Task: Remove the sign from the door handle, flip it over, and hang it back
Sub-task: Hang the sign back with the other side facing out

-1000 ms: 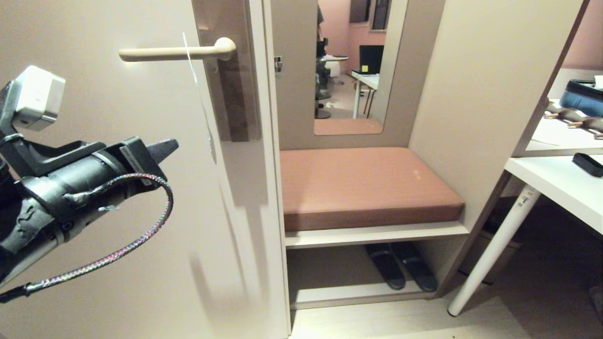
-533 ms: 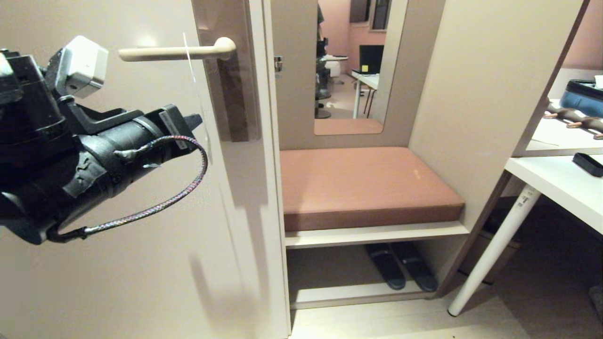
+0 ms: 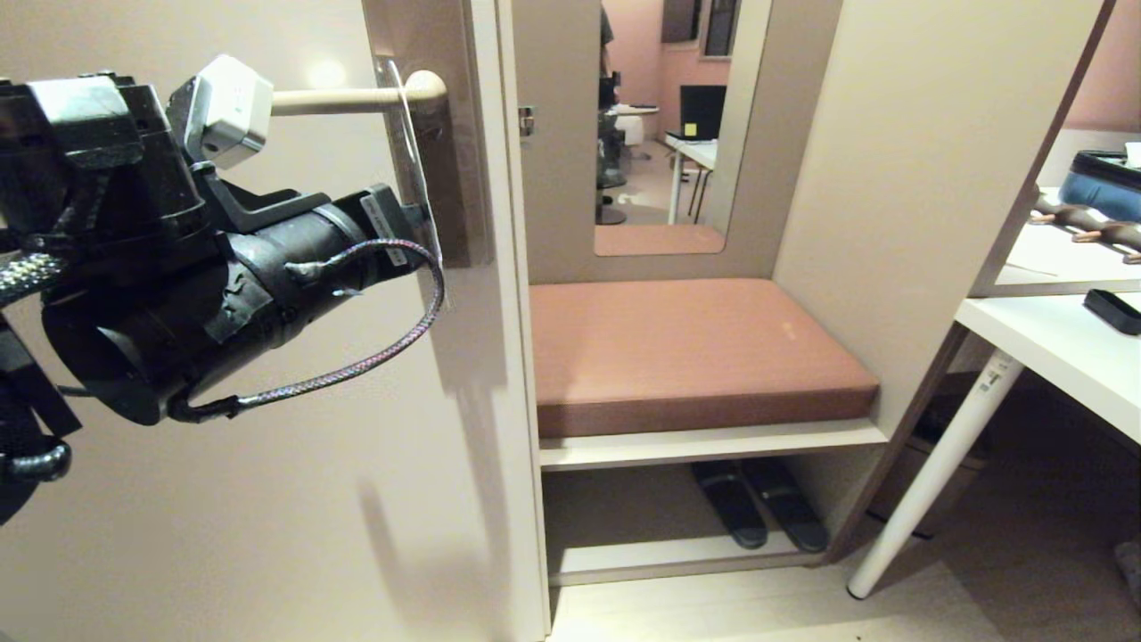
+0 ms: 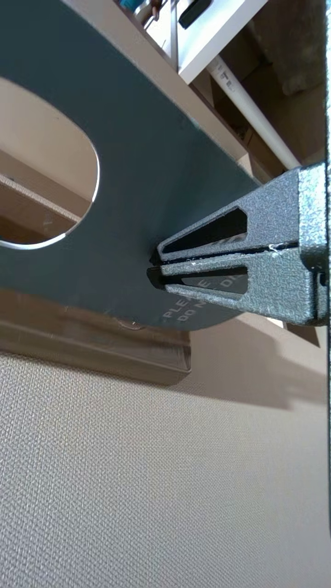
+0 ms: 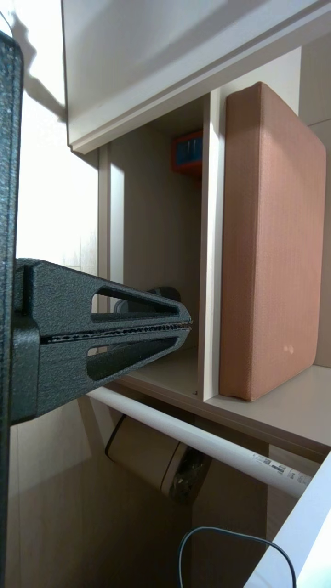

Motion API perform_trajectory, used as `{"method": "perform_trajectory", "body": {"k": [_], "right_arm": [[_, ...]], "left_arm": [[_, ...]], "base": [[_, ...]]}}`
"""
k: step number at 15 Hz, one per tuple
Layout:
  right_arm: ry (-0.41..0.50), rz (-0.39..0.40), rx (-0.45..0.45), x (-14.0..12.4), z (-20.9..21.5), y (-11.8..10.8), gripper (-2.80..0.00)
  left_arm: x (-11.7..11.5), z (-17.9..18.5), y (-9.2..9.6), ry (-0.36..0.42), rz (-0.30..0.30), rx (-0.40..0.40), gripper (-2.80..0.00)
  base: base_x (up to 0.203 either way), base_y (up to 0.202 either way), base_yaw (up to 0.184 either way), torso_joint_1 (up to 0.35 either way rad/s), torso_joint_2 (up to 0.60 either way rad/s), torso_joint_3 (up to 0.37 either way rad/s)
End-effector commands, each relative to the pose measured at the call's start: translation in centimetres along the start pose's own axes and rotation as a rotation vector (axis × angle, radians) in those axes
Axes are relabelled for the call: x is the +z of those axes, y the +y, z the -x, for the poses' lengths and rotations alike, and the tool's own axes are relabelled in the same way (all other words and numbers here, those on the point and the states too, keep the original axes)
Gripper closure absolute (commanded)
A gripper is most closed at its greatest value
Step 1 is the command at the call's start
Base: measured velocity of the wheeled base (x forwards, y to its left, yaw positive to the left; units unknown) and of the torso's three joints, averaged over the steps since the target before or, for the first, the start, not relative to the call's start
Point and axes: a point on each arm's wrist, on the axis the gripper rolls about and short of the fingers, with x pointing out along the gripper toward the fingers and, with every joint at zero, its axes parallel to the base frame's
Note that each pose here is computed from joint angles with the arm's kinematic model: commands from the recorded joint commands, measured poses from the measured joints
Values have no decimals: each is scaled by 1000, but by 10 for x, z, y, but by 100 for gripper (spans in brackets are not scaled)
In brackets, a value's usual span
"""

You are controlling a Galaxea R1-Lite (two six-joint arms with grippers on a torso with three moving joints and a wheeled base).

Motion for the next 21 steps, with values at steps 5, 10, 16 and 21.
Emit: {"method": "perform_trajectory", "body": {"k": [5,10,16,21], "right_arm": [[0,0,0,0,0,0,0],[1,0,1,0,0,0,0],[1,2,0,0,0,0,0],[1,0,0,0,0,0,0]], "left_arm": [[-2,-3,-8,-13,-21,-28,0],[1,-2,-18,-32,-18,-67,0],[2,-3,-21,-54,-9,-86,0],[-2,-8,-21,-43,-13,-82,0]], "base": [[0,0,0,0,0,0],[0,0,0,0,0,0],[0,0,0,0,0,0],[0,0,0,0,0,0]]}}
